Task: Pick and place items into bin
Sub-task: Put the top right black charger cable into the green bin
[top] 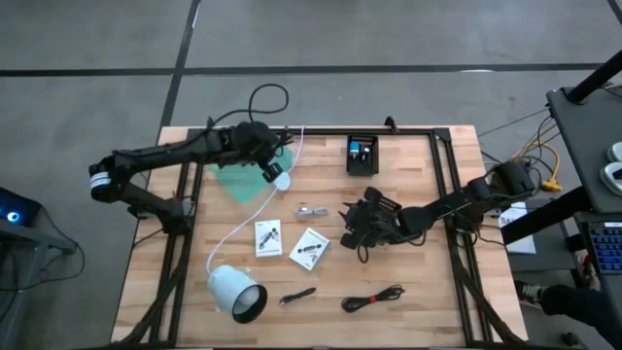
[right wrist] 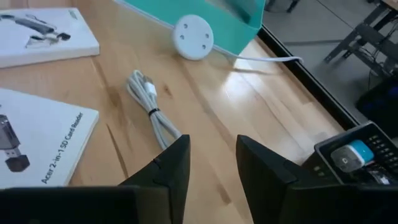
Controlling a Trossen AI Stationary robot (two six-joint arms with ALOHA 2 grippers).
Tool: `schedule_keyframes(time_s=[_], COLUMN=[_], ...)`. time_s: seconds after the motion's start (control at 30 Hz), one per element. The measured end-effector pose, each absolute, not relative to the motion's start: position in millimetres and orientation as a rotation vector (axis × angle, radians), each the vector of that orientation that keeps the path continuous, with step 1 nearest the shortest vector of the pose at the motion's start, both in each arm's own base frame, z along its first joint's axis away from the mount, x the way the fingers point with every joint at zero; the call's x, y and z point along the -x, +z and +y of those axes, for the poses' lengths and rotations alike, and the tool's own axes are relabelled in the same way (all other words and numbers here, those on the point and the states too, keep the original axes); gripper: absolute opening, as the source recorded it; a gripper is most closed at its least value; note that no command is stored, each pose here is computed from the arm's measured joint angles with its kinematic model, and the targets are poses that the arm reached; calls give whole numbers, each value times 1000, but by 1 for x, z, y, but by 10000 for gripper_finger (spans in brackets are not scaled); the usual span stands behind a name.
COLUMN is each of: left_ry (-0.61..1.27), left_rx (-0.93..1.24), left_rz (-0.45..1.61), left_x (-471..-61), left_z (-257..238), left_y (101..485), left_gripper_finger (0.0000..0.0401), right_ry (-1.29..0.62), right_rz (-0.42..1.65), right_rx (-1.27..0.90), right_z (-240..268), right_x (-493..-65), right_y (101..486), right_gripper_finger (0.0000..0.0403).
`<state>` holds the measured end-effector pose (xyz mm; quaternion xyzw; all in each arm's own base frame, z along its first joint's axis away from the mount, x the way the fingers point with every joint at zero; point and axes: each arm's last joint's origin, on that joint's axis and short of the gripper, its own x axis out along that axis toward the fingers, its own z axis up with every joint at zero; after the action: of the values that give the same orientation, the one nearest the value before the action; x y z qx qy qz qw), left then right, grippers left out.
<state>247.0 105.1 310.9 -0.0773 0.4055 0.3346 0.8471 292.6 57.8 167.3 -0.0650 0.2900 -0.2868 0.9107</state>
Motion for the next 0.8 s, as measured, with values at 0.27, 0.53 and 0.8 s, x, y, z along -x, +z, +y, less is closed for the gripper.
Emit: schedule_keyframes(time_s=[0.27, 0.53, 0.8], left_ry=[868, 930, 915], left_rx=[256, 332, 331], left_rz=[1015, 1188, 1277], left_x=[-227, -220, -225], left_z=[142, 168, 178], left_y=[292, 265, 247], left_gripper_finger=[12, 12, 24], right_ry=[-590, -590, -590], right_rz=[608, 610, 611], right_rx=[144, 145, 146], right_z=[58, 58, 58], right_x=[-292, -292, -292], right_y=[166, 166, 166], right_gripper_finger=[118, 107, 107])
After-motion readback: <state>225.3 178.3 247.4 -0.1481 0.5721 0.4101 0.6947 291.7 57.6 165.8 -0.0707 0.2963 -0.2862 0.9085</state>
